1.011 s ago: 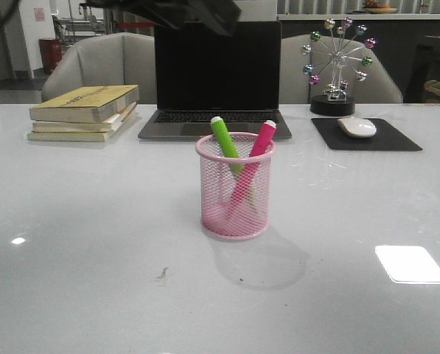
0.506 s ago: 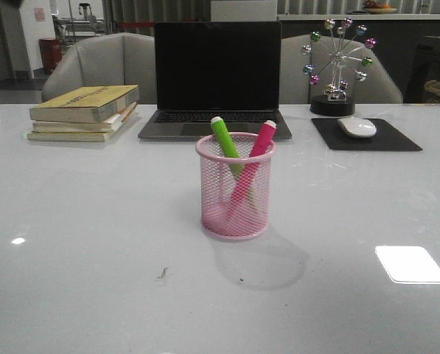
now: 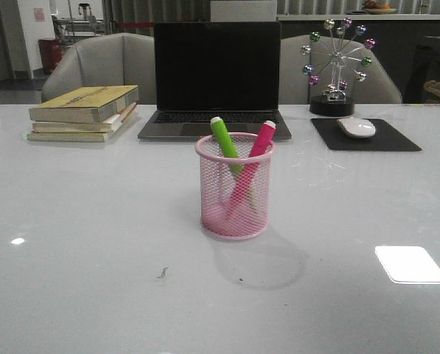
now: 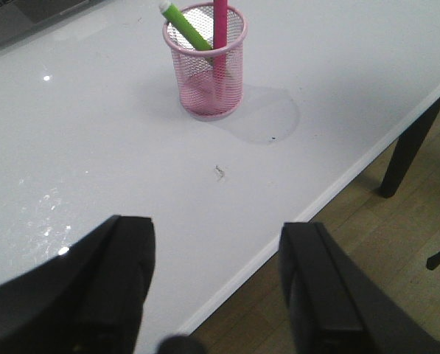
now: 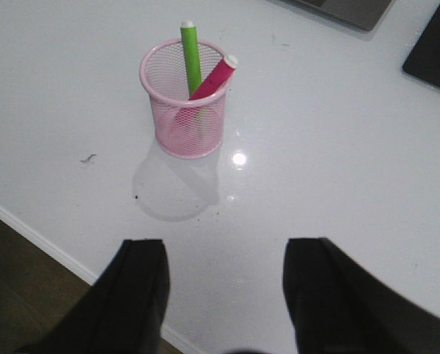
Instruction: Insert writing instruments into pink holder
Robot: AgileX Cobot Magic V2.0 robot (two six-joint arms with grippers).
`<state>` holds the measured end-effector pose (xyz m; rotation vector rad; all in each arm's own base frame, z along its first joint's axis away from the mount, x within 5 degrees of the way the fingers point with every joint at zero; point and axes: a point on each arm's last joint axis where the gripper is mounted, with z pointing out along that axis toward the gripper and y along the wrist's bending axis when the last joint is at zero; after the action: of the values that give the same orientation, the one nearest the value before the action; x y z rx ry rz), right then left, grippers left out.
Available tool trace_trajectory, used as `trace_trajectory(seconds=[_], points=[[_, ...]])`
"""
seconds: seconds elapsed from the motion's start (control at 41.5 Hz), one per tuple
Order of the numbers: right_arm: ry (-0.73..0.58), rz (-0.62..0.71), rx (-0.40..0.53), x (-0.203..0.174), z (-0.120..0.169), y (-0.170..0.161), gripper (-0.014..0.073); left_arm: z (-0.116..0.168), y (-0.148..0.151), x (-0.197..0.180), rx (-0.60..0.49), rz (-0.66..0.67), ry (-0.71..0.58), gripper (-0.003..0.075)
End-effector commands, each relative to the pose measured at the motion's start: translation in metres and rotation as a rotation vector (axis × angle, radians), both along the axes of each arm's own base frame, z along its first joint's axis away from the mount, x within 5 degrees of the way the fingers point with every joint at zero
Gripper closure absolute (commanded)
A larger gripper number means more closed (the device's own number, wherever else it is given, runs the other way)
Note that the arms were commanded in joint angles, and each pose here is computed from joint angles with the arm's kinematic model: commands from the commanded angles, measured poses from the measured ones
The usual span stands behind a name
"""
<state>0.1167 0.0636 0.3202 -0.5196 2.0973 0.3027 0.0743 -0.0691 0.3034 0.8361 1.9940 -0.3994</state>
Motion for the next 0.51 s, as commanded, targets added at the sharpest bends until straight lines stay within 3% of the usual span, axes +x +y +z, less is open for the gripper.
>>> trace_trajectory(seconds=[0.0,0.12,0.361,0.482], points=[[-0.111,-0.004,0.032,0.002,0.007,-0.001,0.0128,0.014,-0.003,0.002,-0.077,0.003,-0.056,0.0285],[-0.097,-0.003,0.025,0.002,-0.001,-0.001,0.0193,0.014,-0.003,0.002,-0.077,0.003,-0.056,0.0361],[-0.081,-0.003,0.016,0.001,-0.003,-0.001,0.0543,0.014,-0.003,0.001,-0.082,0.003,-0.051,0.0631],[-0.075,-0.003,0.013,0.001,-0.004,-0.001,0.0539,0.014,-0.003,0.001,-0.082,0.003,-0.051,0.0629]])
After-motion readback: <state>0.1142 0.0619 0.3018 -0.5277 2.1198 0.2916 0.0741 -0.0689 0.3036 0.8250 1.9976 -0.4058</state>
